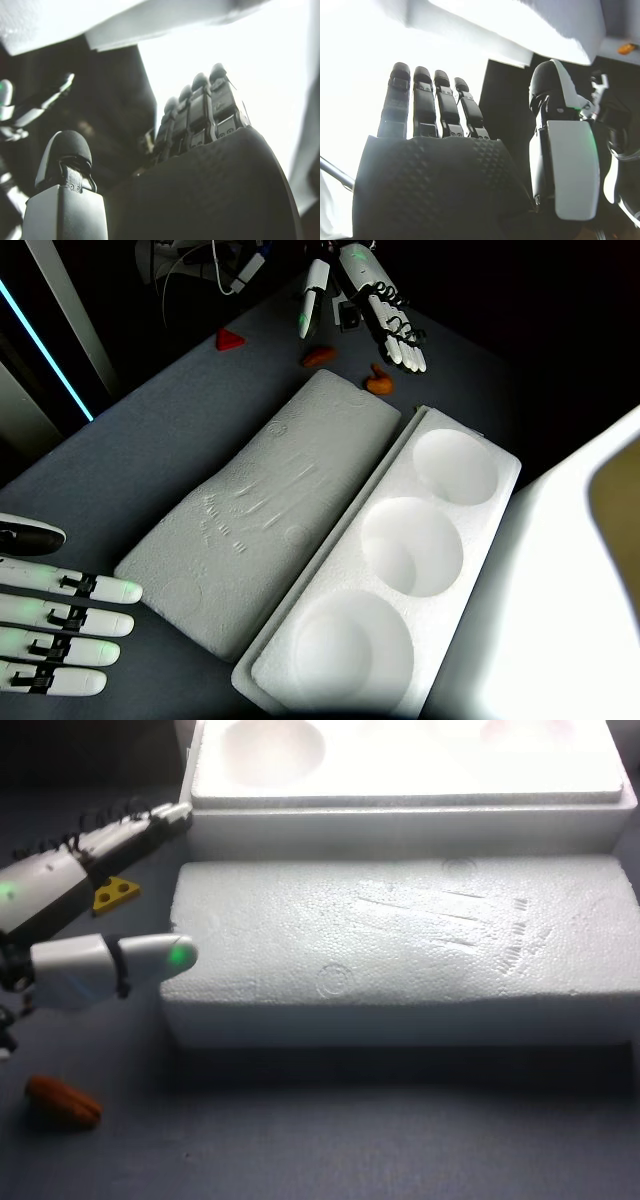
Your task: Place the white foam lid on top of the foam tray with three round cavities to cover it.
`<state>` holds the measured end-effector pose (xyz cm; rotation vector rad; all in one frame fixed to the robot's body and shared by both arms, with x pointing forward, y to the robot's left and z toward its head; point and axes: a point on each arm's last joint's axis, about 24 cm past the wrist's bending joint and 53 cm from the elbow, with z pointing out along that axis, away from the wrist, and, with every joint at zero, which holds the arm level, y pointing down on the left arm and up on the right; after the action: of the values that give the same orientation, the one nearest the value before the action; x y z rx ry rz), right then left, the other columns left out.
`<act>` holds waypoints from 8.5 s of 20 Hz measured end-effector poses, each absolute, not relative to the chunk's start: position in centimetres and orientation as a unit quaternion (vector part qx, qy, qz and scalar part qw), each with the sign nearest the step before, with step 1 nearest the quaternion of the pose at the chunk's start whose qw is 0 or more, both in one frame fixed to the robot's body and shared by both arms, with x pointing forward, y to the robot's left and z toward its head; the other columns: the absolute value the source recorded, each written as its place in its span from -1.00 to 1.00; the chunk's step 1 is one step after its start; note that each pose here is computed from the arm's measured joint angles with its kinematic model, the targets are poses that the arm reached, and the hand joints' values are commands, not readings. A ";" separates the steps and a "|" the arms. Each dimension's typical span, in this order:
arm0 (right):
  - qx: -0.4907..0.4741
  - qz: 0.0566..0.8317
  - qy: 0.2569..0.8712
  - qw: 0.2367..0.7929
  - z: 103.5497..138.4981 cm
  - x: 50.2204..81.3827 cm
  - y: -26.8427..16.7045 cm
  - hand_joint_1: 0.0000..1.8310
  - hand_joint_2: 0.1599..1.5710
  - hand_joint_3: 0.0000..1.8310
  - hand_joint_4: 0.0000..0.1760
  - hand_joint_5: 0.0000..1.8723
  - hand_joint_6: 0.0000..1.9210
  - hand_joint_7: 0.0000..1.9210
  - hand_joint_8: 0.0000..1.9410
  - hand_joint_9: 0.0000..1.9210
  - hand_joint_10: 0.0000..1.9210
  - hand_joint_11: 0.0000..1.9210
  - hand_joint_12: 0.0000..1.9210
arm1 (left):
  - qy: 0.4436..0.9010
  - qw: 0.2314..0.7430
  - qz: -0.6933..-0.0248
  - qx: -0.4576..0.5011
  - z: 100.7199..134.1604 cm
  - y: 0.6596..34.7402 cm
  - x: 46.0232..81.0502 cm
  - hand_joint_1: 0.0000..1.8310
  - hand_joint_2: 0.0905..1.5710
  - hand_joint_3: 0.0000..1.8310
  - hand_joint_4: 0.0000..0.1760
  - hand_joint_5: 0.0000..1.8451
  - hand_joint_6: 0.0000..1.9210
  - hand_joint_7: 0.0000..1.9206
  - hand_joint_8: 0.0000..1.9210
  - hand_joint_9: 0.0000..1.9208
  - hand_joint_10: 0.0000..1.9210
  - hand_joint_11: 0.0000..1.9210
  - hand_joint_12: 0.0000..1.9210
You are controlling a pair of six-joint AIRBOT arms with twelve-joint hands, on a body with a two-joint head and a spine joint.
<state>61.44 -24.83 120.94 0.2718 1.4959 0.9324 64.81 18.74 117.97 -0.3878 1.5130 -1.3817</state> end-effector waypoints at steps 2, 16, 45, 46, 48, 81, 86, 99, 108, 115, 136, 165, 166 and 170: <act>0.126 0.408 0.650 0.628 120.7 61.2 -24.9 -0.43 0.42 -1.00 -1.00 -1.00 -1.00 -1.00 -1.00 -1.00 -1.00 -1.00 -0.75 | 0.632 0.512 -0.558 -0.162 118.0 19.8 64.4 -0.64 0.36 -1.00 -1.00 -1.00 -1.00 -1.00 -1.00 -1.00 -1.00 -1.00 -1.00; 0.155 0.399 0.662 0.615 118.3 61.7 -25.1 -0.45 0.38 -1.00 -1.00 -1.00 -1.00 -1.00 -1.00 -1.00 -1.00 -1.00 -1.00 | 0.690 0.488 -0.497 -0.197 112.0 21.8 64.0 -0.59 0.22 -1.00 -1.00 -0.93 -0.99 -1.00 -1.00 -1.00 -1.00 -1.00 -1.00; 0.235 0.398 0.670 0.582 113.2 64.2 -25.0 -0.41 0.41 -1.00 -1.00 -1.00 -1.00 -1.00 -1.00 -1.00 -1.00 -0.96 -0.98 | 0.709 0.467 -0.482 -0.217 108.9 20.5 65.1 -0.51 0.18 -1.00 -1.00 -0.86 -0.99 -1.00 -1.00 -1.00 -1.00 -1.00 -1.00; 0.237 0.400 0.669 0.581 113.1 64.3 -24.8 -0.41 0.41 -1.00 -1.00 -1.00 -1.00 -1.00 -1.00 -1.00 -1.00 -0.96 -0.98 | 0.707 0.467 -0.482 -0.221 108.8 20.6 65.2 -0.51 0.18 -1.00 -1.00 -0.86 -0.99 -1.00 -1.00 -1.00 -1.00 -1.00 -1.00; 0.236 0.403 0.669 0.578 112.9 64.5 -24.4 -0.42 0.38 -1.00 -1.00 -1.00 -1.00 -1.00 -1.00 -1.00 -1.00 -1.00 -0.38 | 0.710 0.463 -0.483 -0.218 108.5 20.2 65.0 -0.50 0.18 -1.00 -1.00 -0.85 -0.99 -1.00 -1.00 -1.00 -1.00 -1.00 -1.00; 0.259 0.452 0.645 0.559 113.8 64.1 -22.0 -0.45 0.46 -1.00 -1.00 -0.78 -0.92 -0.85 -0.99 -1.00 -0.52 -1.00 0.77 | 0.667 0.452 -0.536 -0.251 110.0 19.1 63.4 -0.43 0.44 -0.99 -1.00 -0.72 -0.98 -1.00 -1.00 -1.00 -1.00 -1.00 -1.00; 0.243 0.452 0.636 0.576 115.8 61.8 -23.4 -0.52 0.53 -0.99 -1.00 -0.85 -0.95 -0.86 -0.99 -1.00 -0.55 -1.00 0.58 | 0.650 0.453 -0.562 -0.237 112.0 18.6 61.8 -0.55 0.46 -0.99 -1.00 -0.74 -0.99 -1.00 -1.00 -1.00 -1.00 -1.00 -1.00; 0.212 0.465 0.564 0.648 122.8 61.1 -26.0 -0.53 0.49 -1.00 -1.00 -0.79 -0.94 -0.82 -0.98 -0.85 -0.88 -1.00 0.46 | 0.569 0.509 -0.620 -0.184 120.7 18.3 62.7 -0.42 0.47 -1.00 -1.00 -0.73 -1.00 -1.00 -1.00 -1.00 -1.00 -1.00 -1.00; 0.215 0.476 0.537 0.662 125.7 66.1 -26.2 -0.33 0.48 -1.00 -1.00 -1.00 -0.42 -0.78 -0.83 -1.00 -0.14 -1.00 0.94 | 0.536 0.534 -0.623 -0.197 123.1 18.2 67.5 -0.35 0.40 -1.00 -1.00 -0.66 -0.97 -0.93 -0.98 -0.99 -1.00 -1.00 -1.00; 0.220 0.481 0.532 0.661 127.4 69.8 -25.7 -0.39 0.52 -0.99 -1.00 -1.00 -0.57 -0.85 -0.86 -1.00 -0.49 -1.00 0.77 | 0.517 0.551 -0.620 -0.212 124.6 18.7 70.9 -0.33 0.37 -1.00 -1.00 -0.64 -0.96 -0.90 -0.98 -1.00 -1.00 -1.00 -1.00; 0.222 0.459 0.571 0.643 127.5 74.9 -24.8 -0.40 0.48 -1.00 -1.00 -0.93 -0.74 -0.89 -0.82 -1.00 -0.57 -1.00 0.73 | 0.552 0.529 -0.586 -0.268 122.0 18.3 77.1 -0.46 0.40 -1.00 -1.00 -0.79 -1.00 -0.93 -1.00 -0.97 -1.00 -1.00 -0.36; 0.223 0.443 0.589 0.638 126.5 75.7 -25.0 -0.44 0.54 -1.00 -1.00 -1.00 -1.00 -1.00 -1.00 -1.00 -1.00 -1.00 -0.04 | 0.565 0.516 -0.584 -0.273 120.3 17.7 76.9 -0.61 0.40 -1.00 -0.95 -0.93 -0.99 -1.00 -1.00 -1.00 -1.00 -1.00 -0.71; 0.223 0.443 0.589 0.638 126.5 75.7 -25.0 -0.48 0.57 -1.00 -1.00 -1.00 -1.00 -1.00 -1.00 -0.97 -0.98 -1.00 0.15 | 0.564 0.516 -0.584 -0.273 120.3 17.7 76.9 -0.60 0.39 -1.00 -0.95 -0.91 -0.99 -1.00 -1.00 -1.00 -1.00 -1.00 -0.64; 0.221 0.442 0.590 0.639 126.5 75.7 -24.9 -0.49 0.58 -1.00 -1.00 -1.00 -1.00 -1.00 -1.00 -1.00 -0.88 -1.00 0.45 | 0.564 0.518 -0.583 -0.272 120.3 17.8 76.8 -0.56 0.39 -1.00 -0.97 -0.91 -0.99 -1.00 -1.00 -1.00 -1.00 -1.00 -0.64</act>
<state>75.73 -24.93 126.54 0.5038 1.3460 1.0095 76.83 17.82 120.27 -0.6524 1.3542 -1.3992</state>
